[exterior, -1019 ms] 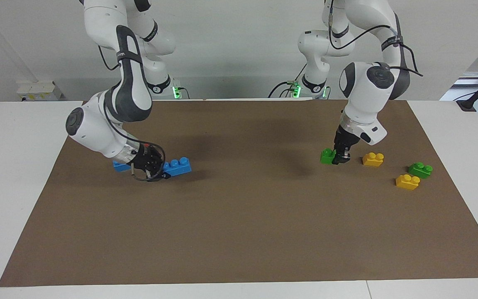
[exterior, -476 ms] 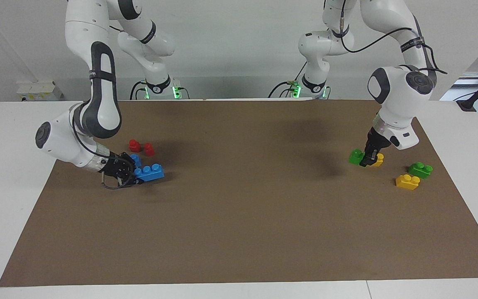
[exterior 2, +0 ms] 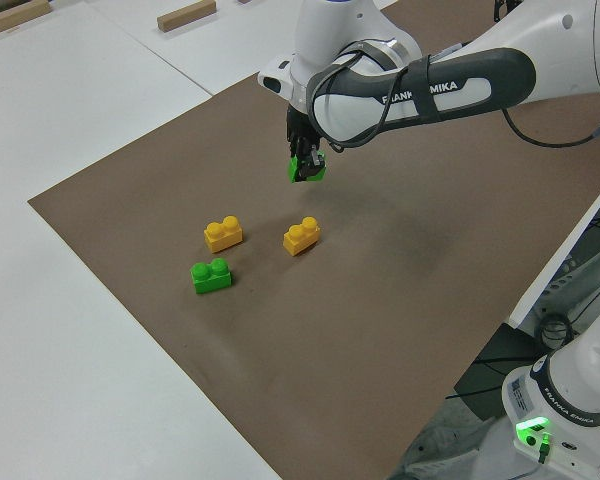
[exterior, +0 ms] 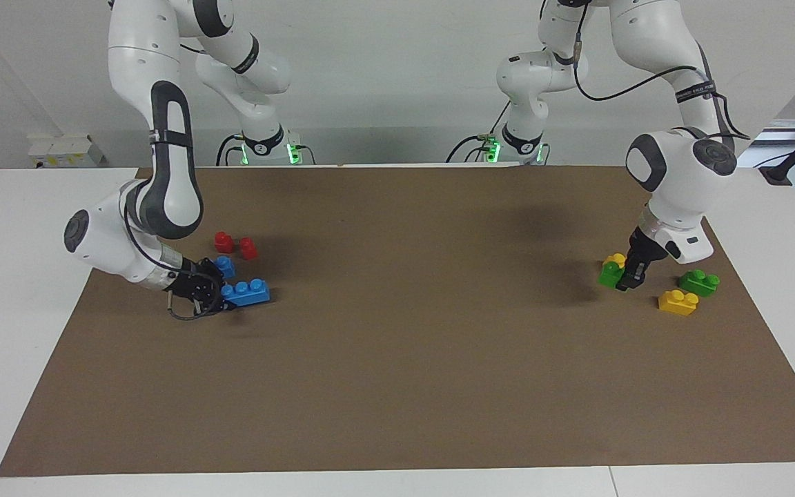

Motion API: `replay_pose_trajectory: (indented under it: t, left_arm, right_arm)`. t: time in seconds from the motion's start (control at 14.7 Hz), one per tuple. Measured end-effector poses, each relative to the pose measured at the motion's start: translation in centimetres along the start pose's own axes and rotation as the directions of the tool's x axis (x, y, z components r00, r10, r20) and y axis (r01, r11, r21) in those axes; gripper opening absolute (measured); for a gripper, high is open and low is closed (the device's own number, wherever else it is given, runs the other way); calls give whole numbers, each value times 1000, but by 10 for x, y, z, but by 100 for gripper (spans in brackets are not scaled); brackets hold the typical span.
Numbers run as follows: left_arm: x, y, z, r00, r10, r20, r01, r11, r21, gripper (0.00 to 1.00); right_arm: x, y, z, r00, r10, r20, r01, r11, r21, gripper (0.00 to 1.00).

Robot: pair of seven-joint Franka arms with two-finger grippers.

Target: Remove green block with left arm and hold with right

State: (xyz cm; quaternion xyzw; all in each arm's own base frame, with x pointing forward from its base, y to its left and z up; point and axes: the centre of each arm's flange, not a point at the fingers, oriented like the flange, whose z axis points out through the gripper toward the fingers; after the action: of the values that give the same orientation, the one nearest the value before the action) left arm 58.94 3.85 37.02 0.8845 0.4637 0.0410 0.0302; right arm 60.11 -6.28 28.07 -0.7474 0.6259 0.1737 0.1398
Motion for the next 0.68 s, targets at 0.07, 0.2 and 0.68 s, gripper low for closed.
replay_pose_trajectory:
  t: [0.07,0.2,0.68]
  left_arm:
    - [3,2,6,1000,4,0,-4,1000,0,34]
    - [10,12,18,1000,8,4,-8,1000,1,34]
    - [23,27,50,999,29,15,-29,1000,9,34]
  right_arm:
    - [2,0,3,1000,2,-2,-2,1000,1,35]
    - [2,-2,4,1000,1,-5,-1,1000,5,35]
    - [-2,-4,9,1000,-5,-21,5,1000,22,35]
